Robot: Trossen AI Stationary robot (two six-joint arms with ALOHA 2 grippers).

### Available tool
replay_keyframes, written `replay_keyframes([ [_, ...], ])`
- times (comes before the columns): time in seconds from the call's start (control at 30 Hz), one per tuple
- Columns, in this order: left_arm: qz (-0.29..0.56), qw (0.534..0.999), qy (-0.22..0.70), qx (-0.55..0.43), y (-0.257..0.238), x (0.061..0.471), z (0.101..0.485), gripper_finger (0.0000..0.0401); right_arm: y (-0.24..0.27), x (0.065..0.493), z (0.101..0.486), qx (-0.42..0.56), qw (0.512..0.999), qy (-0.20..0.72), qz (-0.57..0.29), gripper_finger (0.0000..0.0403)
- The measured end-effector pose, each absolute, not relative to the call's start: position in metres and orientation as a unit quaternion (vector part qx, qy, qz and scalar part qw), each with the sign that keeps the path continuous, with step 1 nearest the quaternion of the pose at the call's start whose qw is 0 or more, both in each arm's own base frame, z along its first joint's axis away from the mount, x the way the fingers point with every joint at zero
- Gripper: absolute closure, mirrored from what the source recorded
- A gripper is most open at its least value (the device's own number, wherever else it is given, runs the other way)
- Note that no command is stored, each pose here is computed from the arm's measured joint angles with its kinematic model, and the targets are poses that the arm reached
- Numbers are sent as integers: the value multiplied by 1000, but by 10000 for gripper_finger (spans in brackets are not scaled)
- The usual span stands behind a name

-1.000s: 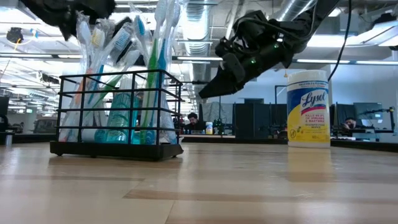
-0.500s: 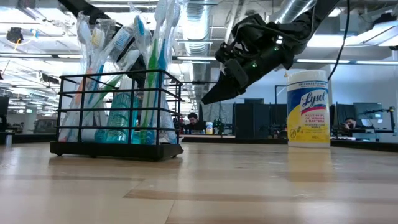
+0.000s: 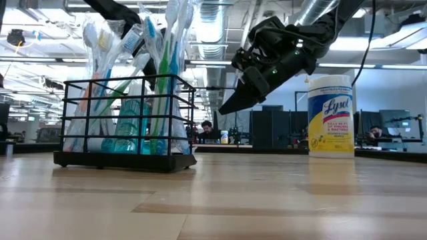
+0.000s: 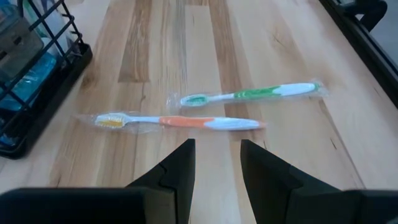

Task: Pick & Place toothbrushing station
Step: Put the green toothbrush into the wire organizer

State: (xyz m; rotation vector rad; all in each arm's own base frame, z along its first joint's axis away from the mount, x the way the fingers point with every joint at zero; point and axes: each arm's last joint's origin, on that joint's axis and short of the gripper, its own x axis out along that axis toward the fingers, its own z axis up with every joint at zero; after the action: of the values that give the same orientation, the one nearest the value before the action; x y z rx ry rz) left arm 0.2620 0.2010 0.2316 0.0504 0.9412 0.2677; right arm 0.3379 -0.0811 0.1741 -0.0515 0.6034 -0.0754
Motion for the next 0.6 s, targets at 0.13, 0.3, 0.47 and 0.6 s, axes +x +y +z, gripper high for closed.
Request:
replay_keyframes([
  [0.13,91,860,494,87,196,268,219,400,-81,337,173,-24,951,306,-36,285],
  [0.3,44,830,537,141,187,276,204,400,-81,337,172,-24,951,307,-36,285],
  [0.47,-23,788,567,239,167,289,193,400,-81,337,172,-24,951,307,-36,285],
  [0.6,-90,757,567,311,145,302,186,400,-81,337,172,-24,951,308,-36,285],
])
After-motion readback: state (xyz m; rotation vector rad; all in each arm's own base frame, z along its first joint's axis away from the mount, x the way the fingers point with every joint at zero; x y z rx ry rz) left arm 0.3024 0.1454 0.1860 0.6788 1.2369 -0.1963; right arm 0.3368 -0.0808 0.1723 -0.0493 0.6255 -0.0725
